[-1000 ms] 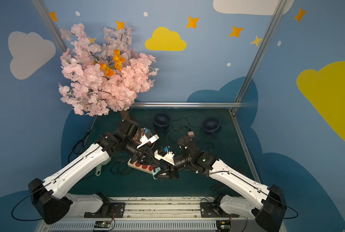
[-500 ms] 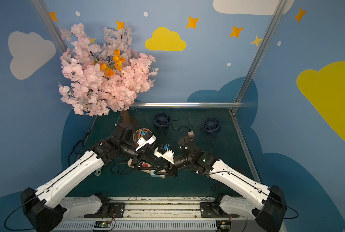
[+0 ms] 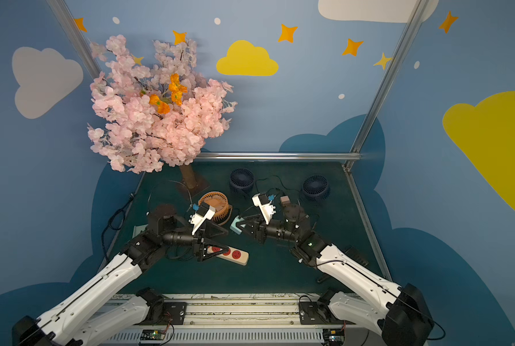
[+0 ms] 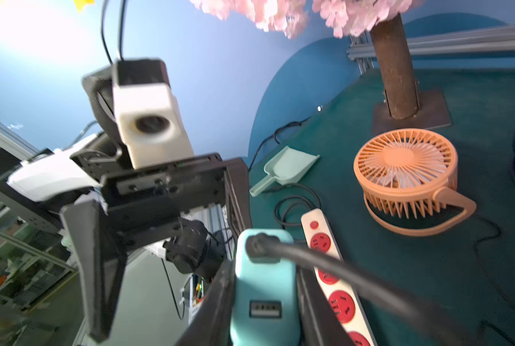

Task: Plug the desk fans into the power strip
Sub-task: Pick up the plug from the center of the board.

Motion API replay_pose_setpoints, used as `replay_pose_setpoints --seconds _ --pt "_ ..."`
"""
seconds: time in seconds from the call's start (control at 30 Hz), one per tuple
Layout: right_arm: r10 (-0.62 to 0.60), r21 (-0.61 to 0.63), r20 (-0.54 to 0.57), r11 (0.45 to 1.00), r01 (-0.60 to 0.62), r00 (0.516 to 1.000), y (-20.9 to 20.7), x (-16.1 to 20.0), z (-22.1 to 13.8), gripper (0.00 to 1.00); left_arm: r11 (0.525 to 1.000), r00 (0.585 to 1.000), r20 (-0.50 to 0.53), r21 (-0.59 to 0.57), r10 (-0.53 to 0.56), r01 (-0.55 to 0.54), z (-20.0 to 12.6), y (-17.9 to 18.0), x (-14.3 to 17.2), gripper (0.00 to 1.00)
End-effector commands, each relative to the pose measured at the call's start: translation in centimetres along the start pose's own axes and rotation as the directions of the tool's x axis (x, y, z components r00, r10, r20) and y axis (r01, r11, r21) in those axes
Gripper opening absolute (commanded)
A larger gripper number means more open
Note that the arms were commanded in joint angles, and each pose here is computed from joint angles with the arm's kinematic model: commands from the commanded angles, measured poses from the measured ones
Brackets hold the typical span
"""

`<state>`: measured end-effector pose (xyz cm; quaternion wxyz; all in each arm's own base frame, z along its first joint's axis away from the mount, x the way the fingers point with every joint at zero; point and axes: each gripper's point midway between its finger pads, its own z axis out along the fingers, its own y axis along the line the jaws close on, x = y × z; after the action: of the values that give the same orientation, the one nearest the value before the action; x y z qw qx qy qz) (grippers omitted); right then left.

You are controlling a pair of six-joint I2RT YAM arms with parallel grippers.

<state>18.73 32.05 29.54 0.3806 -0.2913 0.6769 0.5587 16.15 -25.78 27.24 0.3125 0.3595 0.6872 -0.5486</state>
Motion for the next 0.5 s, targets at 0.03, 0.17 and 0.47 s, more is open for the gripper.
replay_pose_setpoints --seconds 0.03,0.17,0.47 --pt "0.034 -0.128 0.076 0.991 -0.024 0.997 2.6 -2.6 0.0 0.08 0.999 1.000 0.028 0.032 0.005 -0.005 0.3 -0.1 -0.9 0.97" --pt "0.040 -0.191 0.059 0.981 -0.028 0.997 3.9 -2.7 0.2 0.09 0.998 0.999 0.050 0.069 0.002 -0.005 0.7 -0.1 -1.8 0.96" --pt "0.034 -0.231 0.032 0.973 -0.026 0.999 4.8 -2.2 0.5 0.09 0.990 0.999 0.046 0.139 -0.018 0.012 1.5 -0.2 -2.3 0.53"
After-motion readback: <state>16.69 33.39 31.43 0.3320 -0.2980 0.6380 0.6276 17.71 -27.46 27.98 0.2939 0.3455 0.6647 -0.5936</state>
